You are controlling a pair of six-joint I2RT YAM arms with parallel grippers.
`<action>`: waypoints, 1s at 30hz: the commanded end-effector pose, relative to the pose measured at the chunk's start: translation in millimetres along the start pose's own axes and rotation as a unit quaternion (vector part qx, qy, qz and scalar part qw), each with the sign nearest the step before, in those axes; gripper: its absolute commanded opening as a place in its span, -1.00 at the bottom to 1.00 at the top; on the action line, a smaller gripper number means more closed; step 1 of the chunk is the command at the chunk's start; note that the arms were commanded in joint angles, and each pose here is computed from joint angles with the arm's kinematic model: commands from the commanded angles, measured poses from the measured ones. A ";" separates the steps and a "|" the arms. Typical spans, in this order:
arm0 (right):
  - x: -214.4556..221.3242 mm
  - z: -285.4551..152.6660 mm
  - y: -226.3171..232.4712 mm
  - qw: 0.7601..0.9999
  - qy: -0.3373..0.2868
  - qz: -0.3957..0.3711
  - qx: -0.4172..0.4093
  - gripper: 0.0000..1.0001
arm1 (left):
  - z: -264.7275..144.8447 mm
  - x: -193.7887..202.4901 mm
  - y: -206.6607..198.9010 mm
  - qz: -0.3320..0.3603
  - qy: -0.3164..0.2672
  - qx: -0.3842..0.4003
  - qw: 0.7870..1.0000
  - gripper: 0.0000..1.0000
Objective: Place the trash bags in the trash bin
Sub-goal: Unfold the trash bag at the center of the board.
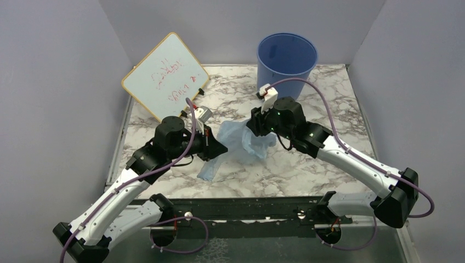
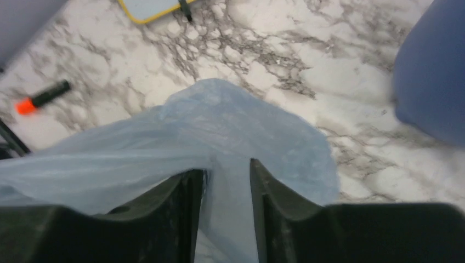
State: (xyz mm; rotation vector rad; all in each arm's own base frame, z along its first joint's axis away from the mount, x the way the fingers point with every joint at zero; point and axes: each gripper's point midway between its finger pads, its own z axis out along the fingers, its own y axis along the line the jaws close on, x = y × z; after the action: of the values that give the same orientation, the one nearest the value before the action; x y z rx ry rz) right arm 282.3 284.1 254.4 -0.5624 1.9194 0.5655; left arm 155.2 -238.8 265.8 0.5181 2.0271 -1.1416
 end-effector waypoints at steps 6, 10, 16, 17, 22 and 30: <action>-17.9 -45.0 37.8 0.982 -0.077 -0.099 -0.140 0.29 | 6.3 -7.3 -10.0 0.028 0.023 0.027 0.999 -1.00; -0.7 -60.1 59.8 0.950 -0.118 -0.181 -0.225 0.46 | 8.5 5.8 -26.3 0.045 0.065 0.091 0.993 -1.00; 31.9 -52.4 68.9 0.924 -0.087 -0.249 -0.277 0.45 | 7.0 10.5 -43.4 0.066 0.093 0.154 0.982 -1.00; 35.4 -53.3 73.0 0.917 -0.087 -0.257 -0.292 0.45 | 7.4 12.0 -43.8 0.065 0.097 0.158 0.981 -1.00; 36.3 -62.7 95.3 0.886 -0.122 -0.272 -0.355 0.44 | 10.9 19.6 -43.9 0.062 0.117 0.174 0.976 -1.00; 45.2 -73.4 114.6 0.859 -0.117 -0.261 -0.424 0.23 | 10.2 26.3 -41.6 0.068 0.128 0.177 0.973 -1.00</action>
State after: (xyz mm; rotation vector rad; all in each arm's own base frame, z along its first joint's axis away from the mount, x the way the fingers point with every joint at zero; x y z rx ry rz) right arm 162.4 315.4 242.8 -1.3938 1.2585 0.9631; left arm 122.3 -269.0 254.6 0.9461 2.0321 -1.3862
